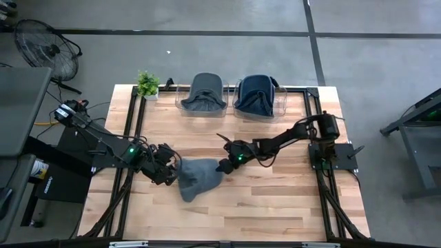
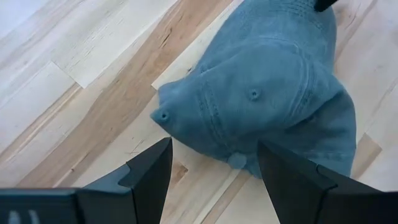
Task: Pick & Place hat
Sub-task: Put the gray cap into the left transparent bin
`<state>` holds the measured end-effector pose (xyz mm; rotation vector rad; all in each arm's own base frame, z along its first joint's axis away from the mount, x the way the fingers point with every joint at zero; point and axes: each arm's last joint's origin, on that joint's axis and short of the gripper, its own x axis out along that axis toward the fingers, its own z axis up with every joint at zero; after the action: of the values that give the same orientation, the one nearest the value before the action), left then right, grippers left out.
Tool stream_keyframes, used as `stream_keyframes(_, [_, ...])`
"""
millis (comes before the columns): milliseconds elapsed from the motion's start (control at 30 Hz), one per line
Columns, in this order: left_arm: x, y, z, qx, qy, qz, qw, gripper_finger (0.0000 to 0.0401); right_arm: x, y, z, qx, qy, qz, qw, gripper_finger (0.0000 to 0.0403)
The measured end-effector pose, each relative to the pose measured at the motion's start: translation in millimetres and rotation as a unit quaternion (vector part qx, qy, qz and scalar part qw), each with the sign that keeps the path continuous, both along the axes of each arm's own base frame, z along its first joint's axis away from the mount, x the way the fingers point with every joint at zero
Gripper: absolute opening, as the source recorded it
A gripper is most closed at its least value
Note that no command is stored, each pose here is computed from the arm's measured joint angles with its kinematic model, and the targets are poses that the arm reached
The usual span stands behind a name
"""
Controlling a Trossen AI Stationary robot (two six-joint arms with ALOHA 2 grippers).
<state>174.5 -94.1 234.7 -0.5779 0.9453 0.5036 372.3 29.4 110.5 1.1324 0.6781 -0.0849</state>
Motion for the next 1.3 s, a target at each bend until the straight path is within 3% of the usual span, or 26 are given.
stream_keyframes(267, [0,0,0,0.000,0.000,-0.001,1.000,0.0232,11,0,13,-0.004,-0.040,0.022,0.999,0.0169])
stream_keyframes(800, [0,0,0,0.000,0.000,-0.001,1.000,0.0232,15,-4,19,-0.004,-0.068,0.033,0.997,0.0014])
stream_keyframes(1033, [2,0,4,0.005,-0.011,0.001,1.000,0.0232,18,-9,27,-0.014,-0.107,0.023,0.994,0.0006])
stream_keyframes(1167, [6,-1,20,0.046,-0.034,-0.026,0.998,0.0232,17,-10,35,-0.030,-0.116,0.008,0.993,0.0004])
stream_keyframes(1300, [9,1,44,0.125,-0.062,-0.050,0.989,0.0232,15,-13,51,-0.052,-0.135,-0.022,0.989,0.0003])
